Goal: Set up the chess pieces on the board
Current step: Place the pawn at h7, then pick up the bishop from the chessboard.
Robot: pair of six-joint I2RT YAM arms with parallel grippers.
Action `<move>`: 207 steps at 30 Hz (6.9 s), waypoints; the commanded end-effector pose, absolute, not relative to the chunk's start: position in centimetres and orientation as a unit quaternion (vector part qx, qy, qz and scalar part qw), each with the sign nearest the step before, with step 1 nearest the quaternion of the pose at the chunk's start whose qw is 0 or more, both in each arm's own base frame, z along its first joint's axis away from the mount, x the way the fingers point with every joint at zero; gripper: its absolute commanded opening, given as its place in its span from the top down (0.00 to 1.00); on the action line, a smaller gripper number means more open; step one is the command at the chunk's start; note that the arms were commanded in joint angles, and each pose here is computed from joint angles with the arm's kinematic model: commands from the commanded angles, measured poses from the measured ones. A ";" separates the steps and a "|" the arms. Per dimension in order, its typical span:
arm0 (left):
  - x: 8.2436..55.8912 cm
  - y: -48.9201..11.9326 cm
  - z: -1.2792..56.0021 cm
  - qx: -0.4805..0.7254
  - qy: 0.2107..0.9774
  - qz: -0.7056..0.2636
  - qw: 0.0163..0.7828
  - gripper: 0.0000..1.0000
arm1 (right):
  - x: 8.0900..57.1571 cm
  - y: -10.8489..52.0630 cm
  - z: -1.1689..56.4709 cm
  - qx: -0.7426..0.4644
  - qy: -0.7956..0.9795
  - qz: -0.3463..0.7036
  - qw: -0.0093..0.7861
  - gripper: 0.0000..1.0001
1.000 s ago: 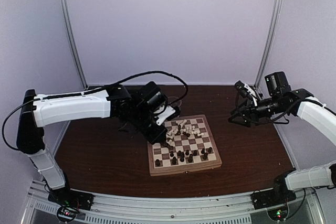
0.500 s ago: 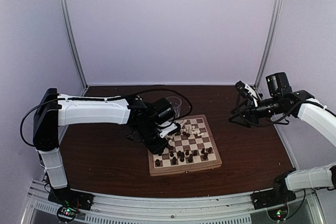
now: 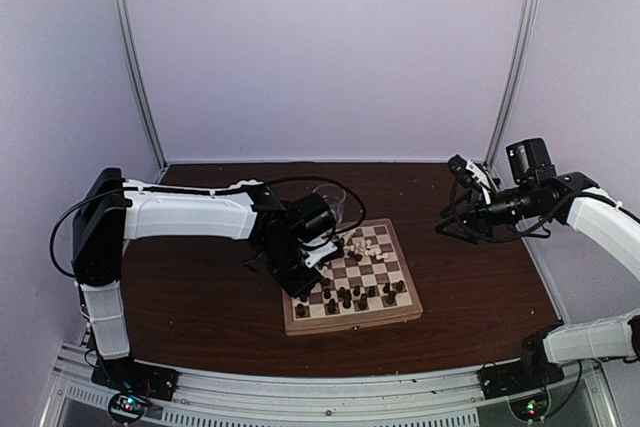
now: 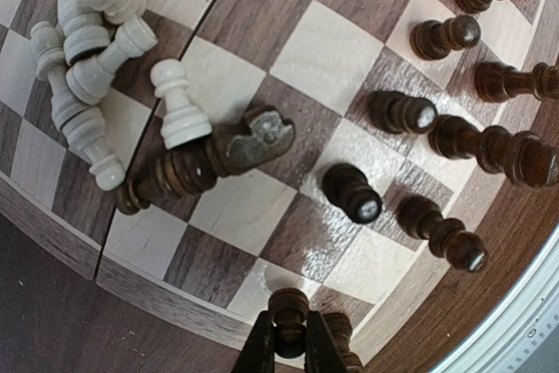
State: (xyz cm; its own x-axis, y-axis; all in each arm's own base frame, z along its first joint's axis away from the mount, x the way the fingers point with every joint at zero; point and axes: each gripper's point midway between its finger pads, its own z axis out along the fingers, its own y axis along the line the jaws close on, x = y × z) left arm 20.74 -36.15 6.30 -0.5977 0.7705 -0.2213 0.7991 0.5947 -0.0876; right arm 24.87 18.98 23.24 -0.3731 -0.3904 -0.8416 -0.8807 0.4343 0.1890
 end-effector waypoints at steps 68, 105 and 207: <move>32.7 -32.1 22.9 0.297 0.845 -0.269 0.355 0.57 | 37.1 34.2 13.2 -0.532 0.797 0.252 0.135 0.60; 32.8 -31.2 24.4 0.287 0.839 -0.274 0.372 0.57 | 36.5 36.7 8.3 -0.499 0.816 0.285 0.064 0.62; 32.3 -31.6 24.7 0.297 0.834 -0.289 0.365 0.57 | 32.8 36.6 9.7 -0.597 0.782 0.157 0.093 0.97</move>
State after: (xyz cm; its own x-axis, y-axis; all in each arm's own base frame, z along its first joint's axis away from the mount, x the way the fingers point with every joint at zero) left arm 31.92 -31.60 22.64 -0.5961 0.3169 -0.7377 0.6905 0.6712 -0.2696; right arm 33.36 36.10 7.97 -0.2951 -0.9034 -0.3112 -0.9535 0.2577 0.1563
